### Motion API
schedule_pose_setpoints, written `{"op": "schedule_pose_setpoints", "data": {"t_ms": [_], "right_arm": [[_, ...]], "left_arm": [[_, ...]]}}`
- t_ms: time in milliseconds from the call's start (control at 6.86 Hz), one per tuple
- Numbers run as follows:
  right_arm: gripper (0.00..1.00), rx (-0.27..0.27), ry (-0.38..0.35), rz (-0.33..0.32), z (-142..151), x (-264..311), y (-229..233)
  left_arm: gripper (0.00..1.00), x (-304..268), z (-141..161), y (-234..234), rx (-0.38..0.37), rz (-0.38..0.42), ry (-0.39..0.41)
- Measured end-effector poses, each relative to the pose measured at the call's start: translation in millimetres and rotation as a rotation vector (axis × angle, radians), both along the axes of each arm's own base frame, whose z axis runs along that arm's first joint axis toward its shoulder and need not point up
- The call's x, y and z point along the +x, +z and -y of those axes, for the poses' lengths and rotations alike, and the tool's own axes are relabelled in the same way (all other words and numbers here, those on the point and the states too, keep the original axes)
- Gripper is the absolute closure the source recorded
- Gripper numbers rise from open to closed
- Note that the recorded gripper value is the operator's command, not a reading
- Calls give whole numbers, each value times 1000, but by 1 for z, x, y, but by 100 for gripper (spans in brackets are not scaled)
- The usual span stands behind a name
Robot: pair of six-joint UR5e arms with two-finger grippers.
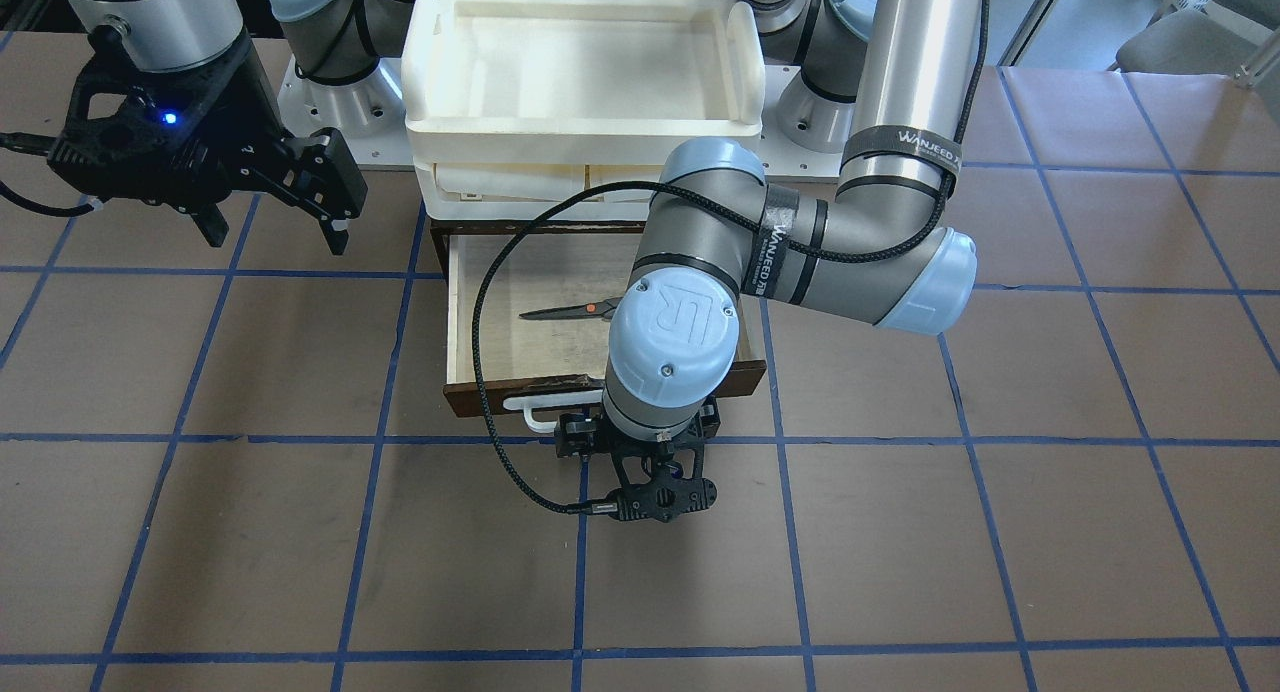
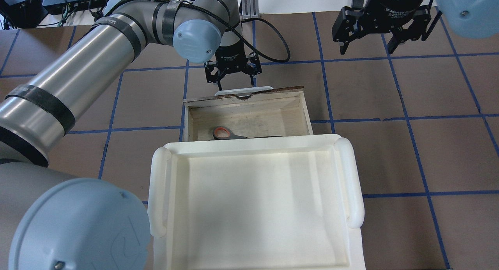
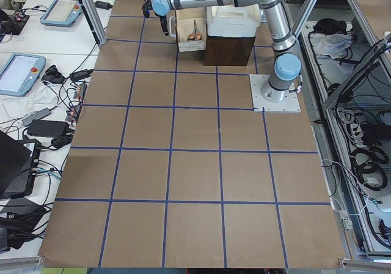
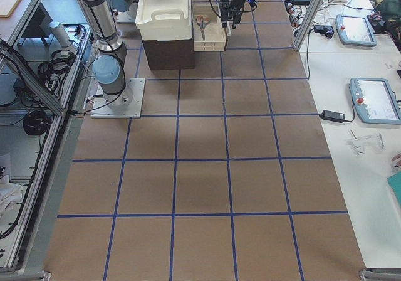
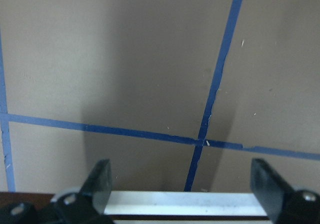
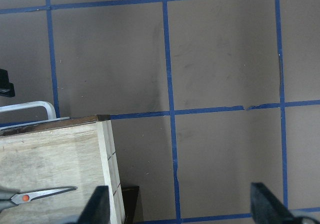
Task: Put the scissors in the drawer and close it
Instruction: 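Lower the left gripper behind the drawer front, then push the drawer closed with the left gripper, away from the robot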
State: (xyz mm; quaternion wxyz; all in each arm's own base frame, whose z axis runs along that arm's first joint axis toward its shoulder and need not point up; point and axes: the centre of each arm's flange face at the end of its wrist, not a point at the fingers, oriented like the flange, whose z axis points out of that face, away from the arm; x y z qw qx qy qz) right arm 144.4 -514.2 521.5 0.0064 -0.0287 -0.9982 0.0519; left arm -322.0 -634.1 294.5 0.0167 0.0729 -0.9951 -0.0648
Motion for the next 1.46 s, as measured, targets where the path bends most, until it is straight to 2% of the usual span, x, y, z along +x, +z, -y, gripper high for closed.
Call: {"op": "schedule_pose_setpoints", "data": {"t_ms": [292, 875, 1458], "right_arm": [[0, 0, 0, 0, 0, 0, 0], [0, 0, 0, 0, 0, 0, 0], [0, 1, 0, 0, 0, 0, -1]], "left_arm": [[0, 0, 1, 0, -4, -9, -6], [0, -2, -15, 10, 63, -8, -4], [0, -5, -29, 25, 99, -18, -4]]}}
